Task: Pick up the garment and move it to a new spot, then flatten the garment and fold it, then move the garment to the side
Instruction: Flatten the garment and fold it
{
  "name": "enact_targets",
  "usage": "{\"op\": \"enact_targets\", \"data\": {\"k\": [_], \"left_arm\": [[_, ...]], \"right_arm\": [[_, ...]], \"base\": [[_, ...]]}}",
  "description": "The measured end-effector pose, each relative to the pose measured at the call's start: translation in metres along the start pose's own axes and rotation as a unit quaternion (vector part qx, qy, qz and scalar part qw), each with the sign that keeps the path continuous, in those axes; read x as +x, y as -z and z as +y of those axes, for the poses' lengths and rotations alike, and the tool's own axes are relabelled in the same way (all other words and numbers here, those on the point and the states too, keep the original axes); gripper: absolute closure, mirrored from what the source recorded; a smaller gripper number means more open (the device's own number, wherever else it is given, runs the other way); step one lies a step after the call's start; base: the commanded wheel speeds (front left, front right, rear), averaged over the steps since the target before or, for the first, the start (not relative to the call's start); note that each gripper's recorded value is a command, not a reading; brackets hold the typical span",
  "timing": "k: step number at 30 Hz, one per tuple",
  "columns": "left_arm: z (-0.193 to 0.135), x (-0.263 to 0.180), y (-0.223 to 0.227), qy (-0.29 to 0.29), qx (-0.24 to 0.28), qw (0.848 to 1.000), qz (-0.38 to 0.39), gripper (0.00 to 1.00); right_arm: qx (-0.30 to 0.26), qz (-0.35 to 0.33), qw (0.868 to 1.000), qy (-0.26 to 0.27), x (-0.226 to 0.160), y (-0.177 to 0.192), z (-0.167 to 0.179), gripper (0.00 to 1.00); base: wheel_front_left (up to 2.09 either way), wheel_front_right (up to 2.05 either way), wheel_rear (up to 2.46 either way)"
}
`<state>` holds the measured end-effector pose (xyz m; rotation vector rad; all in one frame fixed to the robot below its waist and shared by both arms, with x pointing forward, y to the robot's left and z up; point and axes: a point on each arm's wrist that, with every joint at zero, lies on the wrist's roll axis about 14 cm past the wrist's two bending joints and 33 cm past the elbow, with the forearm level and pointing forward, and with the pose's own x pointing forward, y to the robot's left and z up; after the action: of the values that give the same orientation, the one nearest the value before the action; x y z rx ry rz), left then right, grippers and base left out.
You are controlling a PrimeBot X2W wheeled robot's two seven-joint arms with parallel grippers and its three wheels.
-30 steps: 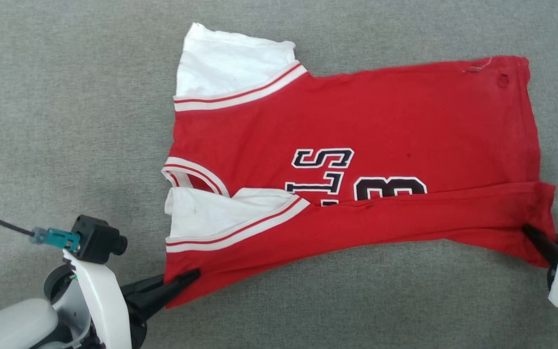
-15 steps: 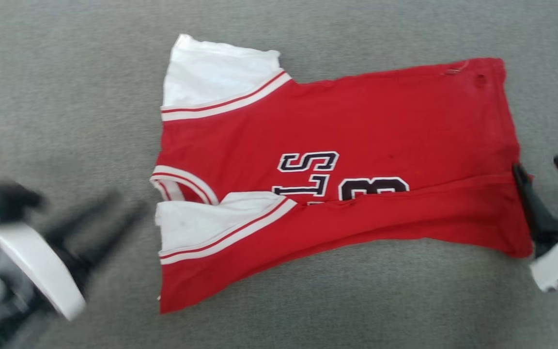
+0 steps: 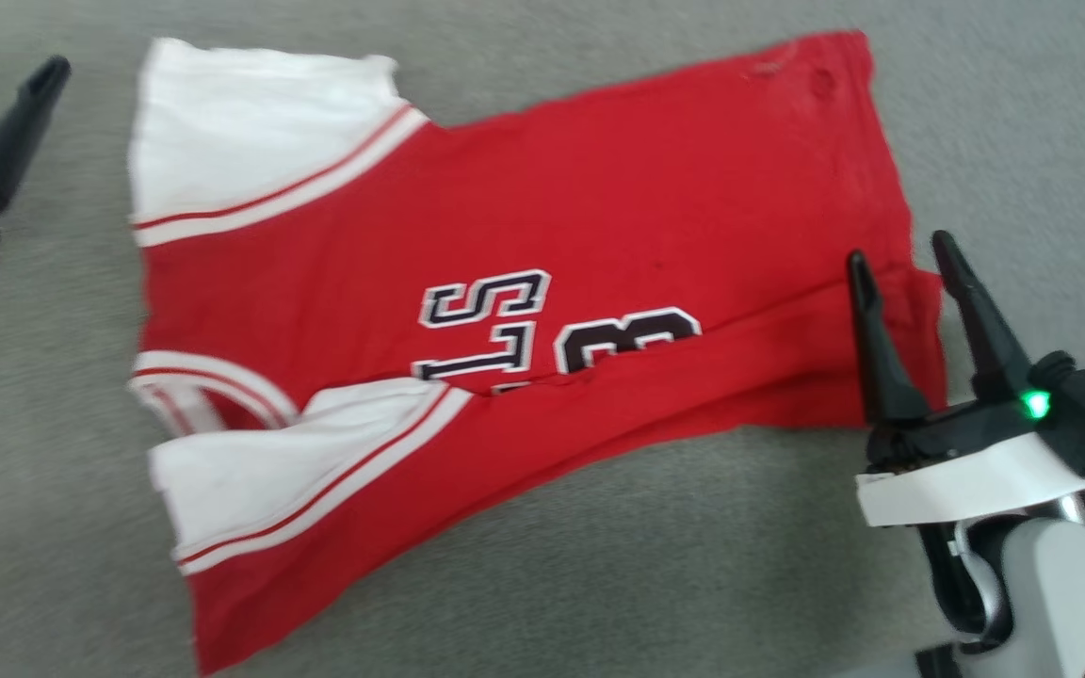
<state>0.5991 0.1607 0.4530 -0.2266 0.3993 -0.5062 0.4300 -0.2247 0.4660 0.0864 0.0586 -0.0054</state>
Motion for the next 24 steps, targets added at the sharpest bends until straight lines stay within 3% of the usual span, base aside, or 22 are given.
{"op": "enact_targets", "data": {"k": [4,9,15,16,17,19,20,24], "left_arm": [[0.006,0.033,0.027,0.000,-0.001,0.996,0.094,0.00],[0.011,0.058,0.057,0.005,0.004,0.978,0.209,0.00],[0.001,0.074,0.065,0.034,-0.034,0.959,0.278,0.00],[-0.001,0.074,0.067,0.039,-0.034,0.956,0.287,0.23],[-0.003,0.074,0.068,0.043,-0.029,0.954,0.294,0.23],[-0.007,0.074,0.067,0.050,-0.024,0.953,0.296,0.91],[-0.009,0.074,0.068,0.052,-0.020,0.953,0.298,1.00],[-0.016,0.073,0.071,0.061,-0.006,0.952,0.299,1.00]], "right_arm": [[0.007,0.015,1.000,0.026,-0.005,0.017,-0.011,0.00],[0.015,0.039,0.998,0.053,-0.014,0.037,-0.023,0.00],[0.016,0.059,0.995,0.076,-0.022,0.051,-0.034,0.00],[0.018,0.060,0.995,0.079,-0.023,0.052,-0.035,0.00],[0.017,0.062,0.995,0.080,-0.023,0.053,-0.036,0.00],[0.015,0.061,0.995,0.074,-0.018,0.053,-0.034,0.00],[0.012,0.058,0.996,0.068,-0.014,0.051,-0.033,0.00],[-0.009,0.082,0.996,0.044,0.007,0.048,-0.034,0.00]], "base": [[0.00,0.00,0.00],[0.00,0.00,0.00],[0.00,0.00,0.00],[0.00,0.00,0.00],[0.00,0.00,0.00],[0.00,0.00,0.00],[0.00,0.00,0.00],[0.00,0.00,0.00]]}}
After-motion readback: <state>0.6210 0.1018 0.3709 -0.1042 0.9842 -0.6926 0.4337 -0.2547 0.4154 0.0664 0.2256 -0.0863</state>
